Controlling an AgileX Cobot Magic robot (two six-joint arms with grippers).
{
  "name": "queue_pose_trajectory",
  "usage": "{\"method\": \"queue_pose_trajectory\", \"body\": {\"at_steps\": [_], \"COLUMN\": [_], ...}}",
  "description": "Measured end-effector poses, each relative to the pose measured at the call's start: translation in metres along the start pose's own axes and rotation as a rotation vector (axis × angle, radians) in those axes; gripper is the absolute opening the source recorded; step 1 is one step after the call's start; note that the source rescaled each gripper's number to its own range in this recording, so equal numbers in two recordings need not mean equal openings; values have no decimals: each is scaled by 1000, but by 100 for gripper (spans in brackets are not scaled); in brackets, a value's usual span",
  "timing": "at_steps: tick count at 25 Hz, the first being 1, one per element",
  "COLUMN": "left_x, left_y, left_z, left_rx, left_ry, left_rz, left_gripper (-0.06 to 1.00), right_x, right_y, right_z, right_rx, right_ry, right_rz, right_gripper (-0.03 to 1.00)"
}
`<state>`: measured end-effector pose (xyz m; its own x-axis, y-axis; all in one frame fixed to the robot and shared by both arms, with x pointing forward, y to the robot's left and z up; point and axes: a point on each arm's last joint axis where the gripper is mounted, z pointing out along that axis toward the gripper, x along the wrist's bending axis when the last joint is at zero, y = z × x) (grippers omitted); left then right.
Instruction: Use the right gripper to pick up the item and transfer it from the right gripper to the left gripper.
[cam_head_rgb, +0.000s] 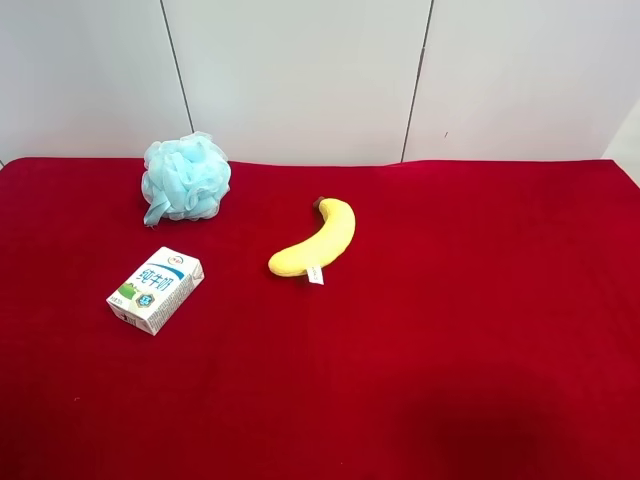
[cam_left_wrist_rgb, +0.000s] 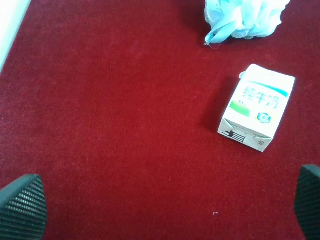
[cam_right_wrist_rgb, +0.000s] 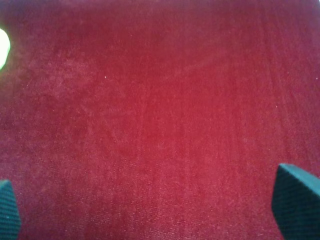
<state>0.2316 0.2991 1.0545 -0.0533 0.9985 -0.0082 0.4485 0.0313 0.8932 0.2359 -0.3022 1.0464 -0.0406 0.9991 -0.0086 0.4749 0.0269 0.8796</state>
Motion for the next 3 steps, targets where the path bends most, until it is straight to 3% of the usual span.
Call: {"method": "queue_pose_trajectory", "body": {"at_steps": [3], "left_x": [0], "left_y": [0], "left_z": [0], "left_rx": [0], "left_ry": [0], "left_rz": [1], "left_gripper": [100], "right_x": [0], "right_y": [0], "right_z": [0], "right_rx": [0], "right_ry": [0], "right_rz": [0], "right_gripper": [100]}}
